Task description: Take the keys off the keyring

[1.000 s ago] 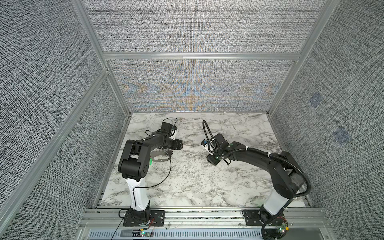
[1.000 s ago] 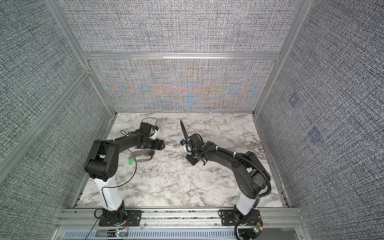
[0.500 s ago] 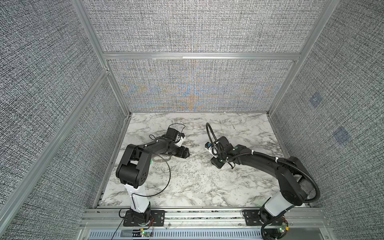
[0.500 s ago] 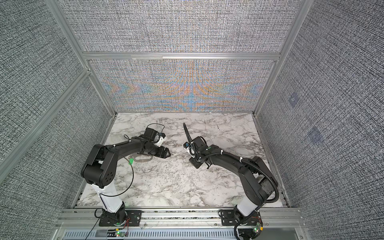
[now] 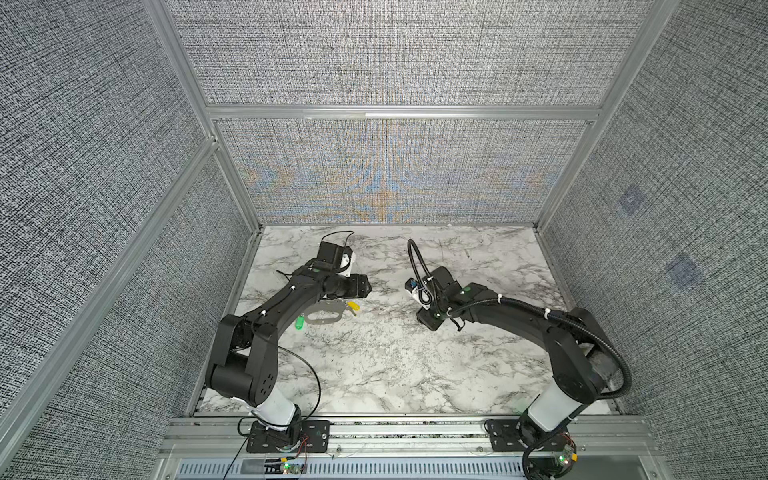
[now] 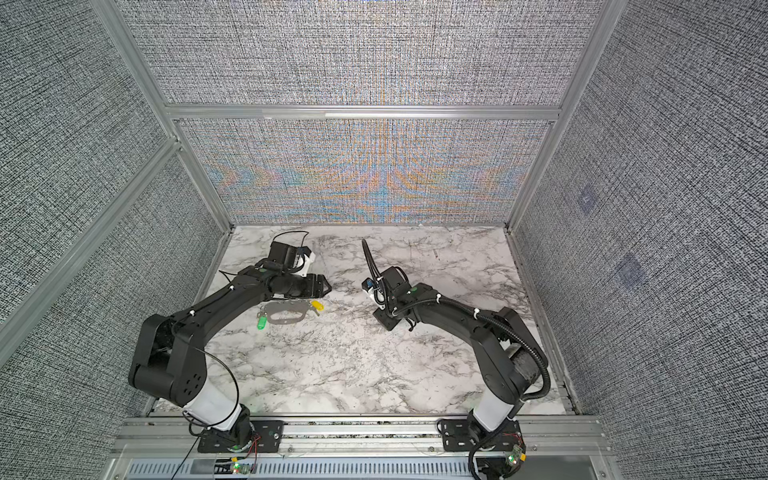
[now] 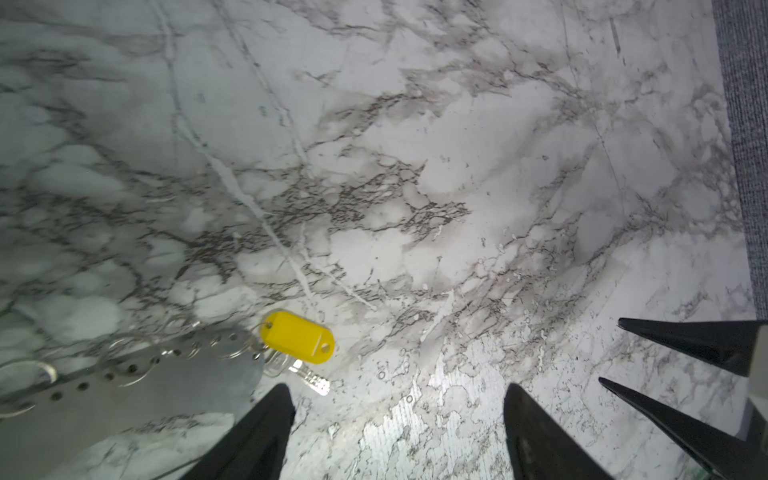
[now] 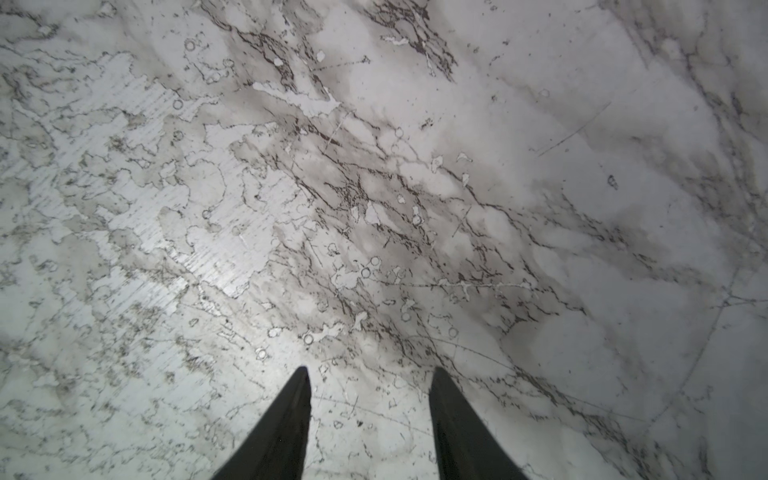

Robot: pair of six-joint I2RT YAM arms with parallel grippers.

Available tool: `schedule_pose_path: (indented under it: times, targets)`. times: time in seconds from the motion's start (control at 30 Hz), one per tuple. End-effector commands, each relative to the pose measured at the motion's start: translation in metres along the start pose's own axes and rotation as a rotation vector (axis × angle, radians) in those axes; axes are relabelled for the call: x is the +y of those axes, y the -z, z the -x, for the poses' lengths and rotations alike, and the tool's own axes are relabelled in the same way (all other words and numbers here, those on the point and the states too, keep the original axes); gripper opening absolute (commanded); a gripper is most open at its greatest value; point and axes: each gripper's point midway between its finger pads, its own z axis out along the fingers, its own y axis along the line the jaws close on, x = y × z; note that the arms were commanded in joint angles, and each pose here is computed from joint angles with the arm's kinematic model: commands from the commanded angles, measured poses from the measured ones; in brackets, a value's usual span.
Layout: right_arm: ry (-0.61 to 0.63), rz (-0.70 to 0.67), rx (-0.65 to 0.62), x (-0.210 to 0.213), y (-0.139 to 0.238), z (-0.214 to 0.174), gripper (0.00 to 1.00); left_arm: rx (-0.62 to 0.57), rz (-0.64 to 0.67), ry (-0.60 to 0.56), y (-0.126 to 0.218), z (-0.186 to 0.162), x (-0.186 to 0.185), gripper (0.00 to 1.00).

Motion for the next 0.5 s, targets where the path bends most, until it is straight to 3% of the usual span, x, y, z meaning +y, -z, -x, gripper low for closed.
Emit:
schedule_pose_path:
  times: [0.0, 0.07, 0.33, 0.47]
  targets:
    - [0.028, 0.041, -0.009, 0.007, -0.002, 0.009, 0.48, -0.049, -0.006, 0.112, 0.009, 0.006, 0.008, 0.79]
    - [0.046, 0.062, -0.021, 0.010, -0.005, 0.021, 0.48, -0.063, 0.013, 0.178, 0.013, 0.005, 0.023, 0.78]
    - [0.156, 0.124, -0.037, 0.031, -0.034, 0.078, 0.47, -0.029, 0.005, 0.250, 0.011, 0.002, 0.042, 0.75]
    - [0.163, 0.129, -0.058, 0.036, -0.047, 0.096, 0.47, -0.030, 0.040, 0.348, 0.010, -0.002, 0.050, 0.67]
